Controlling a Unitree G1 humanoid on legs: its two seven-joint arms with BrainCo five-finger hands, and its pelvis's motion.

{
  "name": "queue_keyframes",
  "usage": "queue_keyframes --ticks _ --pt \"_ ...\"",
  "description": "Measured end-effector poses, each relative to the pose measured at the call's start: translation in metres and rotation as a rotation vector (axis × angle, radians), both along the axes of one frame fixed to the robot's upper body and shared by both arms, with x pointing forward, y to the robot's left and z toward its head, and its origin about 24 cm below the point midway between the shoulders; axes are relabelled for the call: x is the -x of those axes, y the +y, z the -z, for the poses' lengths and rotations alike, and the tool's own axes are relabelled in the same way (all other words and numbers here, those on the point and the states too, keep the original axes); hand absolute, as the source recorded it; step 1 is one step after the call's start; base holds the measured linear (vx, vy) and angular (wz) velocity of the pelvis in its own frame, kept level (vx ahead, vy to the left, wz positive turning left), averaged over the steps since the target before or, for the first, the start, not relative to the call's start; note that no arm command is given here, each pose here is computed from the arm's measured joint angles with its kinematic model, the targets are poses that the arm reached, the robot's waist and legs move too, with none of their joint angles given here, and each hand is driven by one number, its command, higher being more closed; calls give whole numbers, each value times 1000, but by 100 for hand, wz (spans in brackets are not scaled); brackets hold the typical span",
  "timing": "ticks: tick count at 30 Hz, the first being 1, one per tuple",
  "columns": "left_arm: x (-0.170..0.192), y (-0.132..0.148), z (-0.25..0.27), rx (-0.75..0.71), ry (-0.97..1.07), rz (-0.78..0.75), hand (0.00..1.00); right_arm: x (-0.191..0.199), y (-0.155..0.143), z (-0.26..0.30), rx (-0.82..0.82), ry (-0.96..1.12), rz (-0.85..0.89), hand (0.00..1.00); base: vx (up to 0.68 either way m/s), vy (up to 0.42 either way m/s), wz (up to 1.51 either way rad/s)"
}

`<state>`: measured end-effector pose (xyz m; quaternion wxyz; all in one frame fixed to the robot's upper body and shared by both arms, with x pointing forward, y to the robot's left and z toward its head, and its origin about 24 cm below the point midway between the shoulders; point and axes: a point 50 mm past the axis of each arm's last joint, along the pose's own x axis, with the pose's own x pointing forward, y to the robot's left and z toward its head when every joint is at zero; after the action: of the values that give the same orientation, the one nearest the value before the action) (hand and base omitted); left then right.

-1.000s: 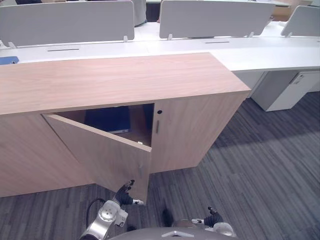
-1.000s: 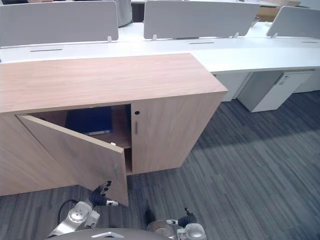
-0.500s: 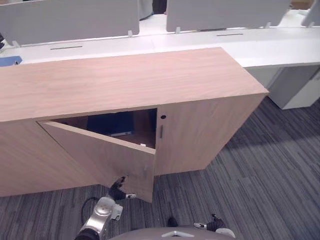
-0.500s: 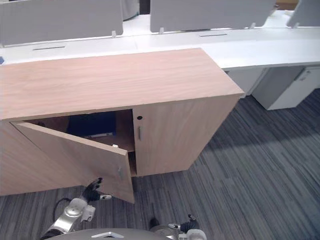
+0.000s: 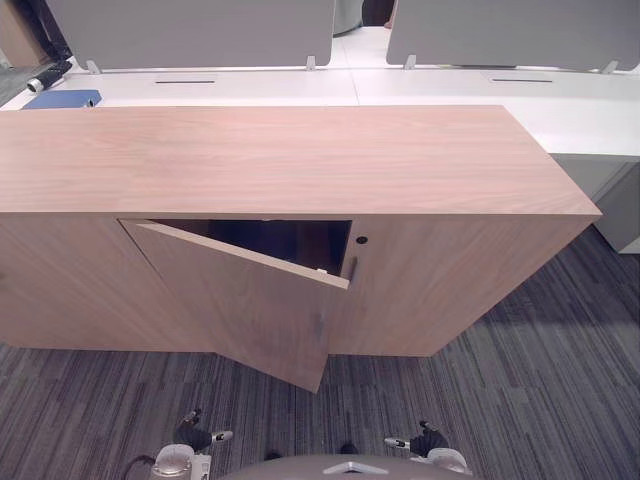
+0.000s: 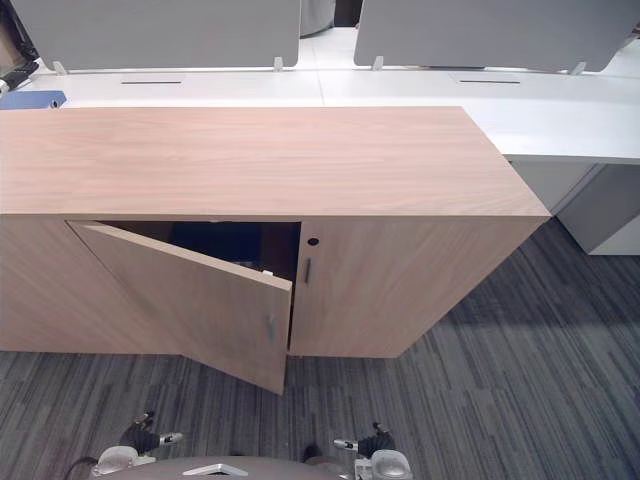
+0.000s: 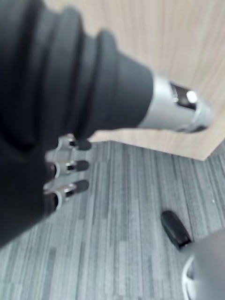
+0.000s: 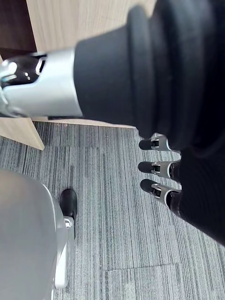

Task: Walk over to the cabinet, pick up the folder, carry it to the office cabinet, place the folder inside the office cabinet, then close the office cabinet door

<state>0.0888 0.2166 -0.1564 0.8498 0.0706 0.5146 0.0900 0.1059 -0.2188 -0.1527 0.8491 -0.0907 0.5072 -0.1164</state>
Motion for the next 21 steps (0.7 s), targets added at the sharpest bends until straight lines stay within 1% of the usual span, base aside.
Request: queue_keyframes --ticks 7,13,21 --pt "12 0 4 10 37 -59 0 6 -1 2 -8 21 29 0 -2 -11 11" --pt "27 0 7 5 94 -65 0 7 -2 3 -11 31 37 0 37 -29 5" --pt "25 -1 7 0 93 -47 0 7 -1 5 -14 49 38 0 -23 -48 -1"
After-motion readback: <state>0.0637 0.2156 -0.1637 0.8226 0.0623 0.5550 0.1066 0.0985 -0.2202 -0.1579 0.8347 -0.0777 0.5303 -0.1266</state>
